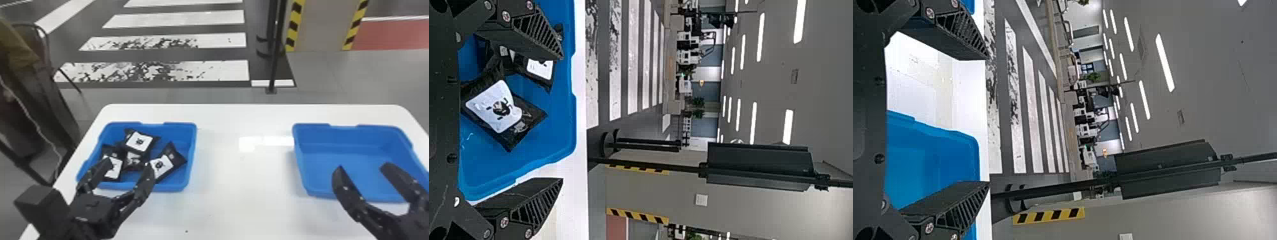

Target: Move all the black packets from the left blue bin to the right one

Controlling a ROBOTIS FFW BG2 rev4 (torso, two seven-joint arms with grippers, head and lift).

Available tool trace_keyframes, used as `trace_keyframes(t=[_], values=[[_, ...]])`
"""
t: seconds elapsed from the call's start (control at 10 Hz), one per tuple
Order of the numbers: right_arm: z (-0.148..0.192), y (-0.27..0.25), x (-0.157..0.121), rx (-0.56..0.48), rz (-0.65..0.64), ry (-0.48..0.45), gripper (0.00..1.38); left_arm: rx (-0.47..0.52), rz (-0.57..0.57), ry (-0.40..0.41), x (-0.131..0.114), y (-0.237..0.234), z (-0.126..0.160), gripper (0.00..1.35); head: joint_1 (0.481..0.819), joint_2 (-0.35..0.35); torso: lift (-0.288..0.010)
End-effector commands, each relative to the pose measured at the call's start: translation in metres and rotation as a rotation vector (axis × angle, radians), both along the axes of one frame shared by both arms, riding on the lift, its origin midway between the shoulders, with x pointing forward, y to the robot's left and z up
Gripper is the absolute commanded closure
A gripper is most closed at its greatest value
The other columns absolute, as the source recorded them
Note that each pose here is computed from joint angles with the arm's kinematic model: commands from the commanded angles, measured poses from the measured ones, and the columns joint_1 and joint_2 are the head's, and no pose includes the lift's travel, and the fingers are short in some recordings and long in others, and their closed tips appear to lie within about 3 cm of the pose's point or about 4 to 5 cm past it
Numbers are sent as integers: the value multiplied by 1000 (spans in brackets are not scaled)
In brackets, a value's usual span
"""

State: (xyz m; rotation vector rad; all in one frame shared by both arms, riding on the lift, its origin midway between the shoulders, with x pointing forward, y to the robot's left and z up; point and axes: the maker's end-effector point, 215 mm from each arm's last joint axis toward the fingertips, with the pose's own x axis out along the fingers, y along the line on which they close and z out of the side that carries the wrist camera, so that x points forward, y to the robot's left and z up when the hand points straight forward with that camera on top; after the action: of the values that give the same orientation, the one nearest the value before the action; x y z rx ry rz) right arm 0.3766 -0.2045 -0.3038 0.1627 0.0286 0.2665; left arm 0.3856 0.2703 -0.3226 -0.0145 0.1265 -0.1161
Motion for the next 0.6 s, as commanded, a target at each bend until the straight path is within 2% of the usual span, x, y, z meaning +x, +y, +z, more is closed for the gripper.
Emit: trace_keyframes(t=[0.0, 0.5], values=[[0, 0, 0, 2, 0, 0, 134, 1, 1, -1, 0, 1, 1, 176, 695, 99, -140], [0, 0, 0, 4, 0, 0, 134, -1, 4, -4, 1, 2, 1, 176, 695, 101, -140]])
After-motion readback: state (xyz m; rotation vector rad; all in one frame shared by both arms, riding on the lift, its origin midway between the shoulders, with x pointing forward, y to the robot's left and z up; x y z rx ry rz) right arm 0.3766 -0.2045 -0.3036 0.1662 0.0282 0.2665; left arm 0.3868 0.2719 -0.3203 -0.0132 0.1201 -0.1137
